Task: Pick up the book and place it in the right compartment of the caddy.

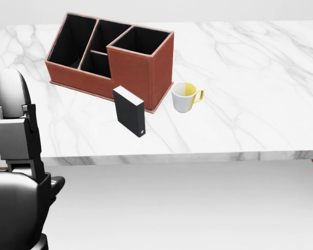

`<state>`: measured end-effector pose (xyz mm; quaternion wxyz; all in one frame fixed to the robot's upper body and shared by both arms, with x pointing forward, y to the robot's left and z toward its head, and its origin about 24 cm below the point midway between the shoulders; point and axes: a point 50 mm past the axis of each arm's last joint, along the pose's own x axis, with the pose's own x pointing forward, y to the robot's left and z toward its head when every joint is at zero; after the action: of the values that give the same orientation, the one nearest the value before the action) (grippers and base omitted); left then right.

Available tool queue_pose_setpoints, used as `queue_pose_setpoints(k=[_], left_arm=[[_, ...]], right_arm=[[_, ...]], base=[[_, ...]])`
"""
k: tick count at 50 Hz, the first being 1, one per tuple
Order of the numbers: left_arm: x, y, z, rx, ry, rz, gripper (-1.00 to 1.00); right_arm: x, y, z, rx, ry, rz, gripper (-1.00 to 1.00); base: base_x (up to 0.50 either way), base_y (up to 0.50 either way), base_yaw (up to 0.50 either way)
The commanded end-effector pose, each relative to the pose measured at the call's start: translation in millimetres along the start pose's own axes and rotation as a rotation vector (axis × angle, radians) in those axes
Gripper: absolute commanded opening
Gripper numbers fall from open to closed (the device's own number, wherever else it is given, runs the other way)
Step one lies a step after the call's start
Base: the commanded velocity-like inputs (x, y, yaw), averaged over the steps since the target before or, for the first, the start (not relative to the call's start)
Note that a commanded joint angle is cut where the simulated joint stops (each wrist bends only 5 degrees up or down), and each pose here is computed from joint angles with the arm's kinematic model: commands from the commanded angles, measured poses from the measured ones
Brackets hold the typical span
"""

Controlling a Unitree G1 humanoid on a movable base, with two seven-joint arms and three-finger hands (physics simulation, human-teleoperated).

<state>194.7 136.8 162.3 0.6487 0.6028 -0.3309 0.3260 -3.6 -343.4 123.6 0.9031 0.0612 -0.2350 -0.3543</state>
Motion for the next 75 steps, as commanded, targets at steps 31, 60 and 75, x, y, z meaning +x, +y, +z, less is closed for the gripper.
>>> queue_pose_setpoints(k=[31,60,75], left_arm=[[-1.8,-4.6,2.0,0.006,-0.014,-0.02,1.0],[-2.5,-3.4,3.9,0.014,-0.025,-0.018,1.0],[-2.9,-3.4,3.7,0.012,-0.025,-0.02,1.0]], right_arm=[[-4.9,0.0,7.5,0.043,-0.04,0.059,1.0],[-5.4,-1.9,9.0,0.048,-0.049,0.06,1.0],[-5.0,-2.2,7.5,0.043,-0.041,0.055,1.0]], base=[[0.0,0.0,0.0],[0.0,0.0,0.0],[0.0,0.0,-0.15]])
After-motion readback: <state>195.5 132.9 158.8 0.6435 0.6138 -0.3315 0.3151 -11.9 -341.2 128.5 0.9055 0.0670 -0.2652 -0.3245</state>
